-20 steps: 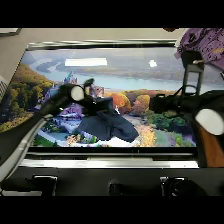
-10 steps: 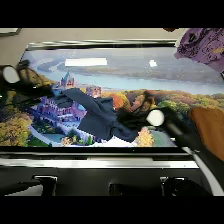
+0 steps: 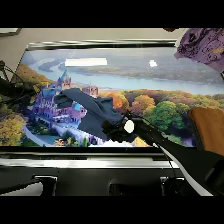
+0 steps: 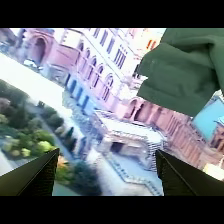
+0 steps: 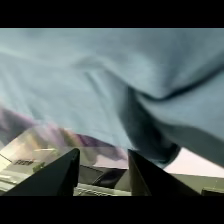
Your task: Fold the clothes and pants, and hang the long-sleeved shirts on hangers.
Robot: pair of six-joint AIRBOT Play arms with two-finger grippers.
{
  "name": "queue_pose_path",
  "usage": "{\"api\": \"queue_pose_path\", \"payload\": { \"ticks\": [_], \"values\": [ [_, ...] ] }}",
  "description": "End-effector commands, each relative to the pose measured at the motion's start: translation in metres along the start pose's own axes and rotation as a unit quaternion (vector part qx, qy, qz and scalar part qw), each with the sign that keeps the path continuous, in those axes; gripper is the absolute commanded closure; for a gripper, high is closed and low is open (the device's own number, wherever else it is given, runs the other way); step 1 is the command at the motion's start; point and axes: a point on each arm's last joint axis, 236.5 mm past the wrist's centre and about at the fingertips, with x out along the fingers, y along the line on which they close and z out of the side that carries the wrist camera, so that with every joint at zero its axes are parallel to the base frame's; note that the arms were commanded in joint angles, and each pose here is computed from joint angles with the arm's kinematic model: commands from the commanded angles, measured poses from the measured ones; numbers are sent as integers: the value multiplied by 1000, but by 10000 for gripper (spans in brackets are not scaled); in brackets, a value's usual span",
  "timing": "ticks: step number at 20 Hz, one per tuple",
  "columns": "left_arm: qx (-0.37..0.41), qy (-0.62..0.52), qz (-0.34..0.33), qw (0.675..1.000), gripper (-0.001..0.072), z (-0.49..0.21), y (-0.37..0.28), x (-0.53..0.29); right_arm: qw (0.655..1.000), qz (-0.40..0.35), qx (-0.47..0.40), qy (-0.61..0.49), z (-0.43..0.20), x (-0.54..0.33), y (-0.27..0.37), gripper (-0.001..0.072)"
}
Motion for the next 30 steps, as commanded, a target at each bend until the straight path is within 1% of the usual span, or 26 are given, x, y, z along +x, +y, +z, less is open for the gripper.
{"api": "queue_pose_path", "payload": {
  "ticks": [1, 3, 4, 7, 8, 9, 11, 13, 16, 17, 21, 26, 27, 29, 30],
  "values": [
    [-4, -1, 2, 1000, -13, 4, 3, 9, 1000, -16, 5, 23, -12, -3, -3, 370],
    [-4, 1, 3, 1000, -13, 4, 3, 12, 1000, -4, -17, 15, -14, -21, 8, 371],
    [-4, 1, 3, 1000, -13, 4, 3, 12, 999, -14, -19, 22, -20, -29, 5, 371],
    [-4, 1, 3, 1000, -13, 4, 3, 12, 994, -100, -21, 41, -26, -41, -36, 348],
    [-4, 1, 3, 1000, -13, 5, 3, 12, 993, -109, -25, 31, -21, -41, -41, 348],
    [-4, 1, 3, 1000, -13, 4, 3, 12, 993, -110, -27, 25, -17, -38, -42, 347],
    [-4, 1, 3, 1000, -13, 4, 3, 12, 994, -109, -17, 24, -13, -27, -44, 299],
    [-4, 1, 3, 1000, -13, 4, 3, 12, 995, -93, 8, 27, -10, -9, -41, 298],
    [-4, 1, 3, 1000, -13, 4, 3, 12, 999, -31, 23, 5, 5, 6, -15, 300],
    [-4, 1, 3, 1000, -13, 4, 3, 12, 999, -23, 25, -3, 9, 7, -12, 301],
    [-4, 2, 4, 1000, -13, 4, 3, 13, 999, -28, 25, -5, 10, 7, -15, 315],
    [-4, 6, 5, 1000, -13, 3, 4, 16, 998, -58, 24, 28, -8, 8, -28, 321],
    [-4, 6, 5, 1000, -13, 4, 4, 17, 998, -55, 20, 25, -9, 9, -26, 412],
    [-5, -3, 2, 1000, -13, 8, 2, 18, 999, -39, 15, 11, -5, 11, -18, 661],
    [-7, -12, -1, 1000, -13, 13, 3, 18, 999, -34, 15, 6, -3, 11, -16, 679]
  ]
}}
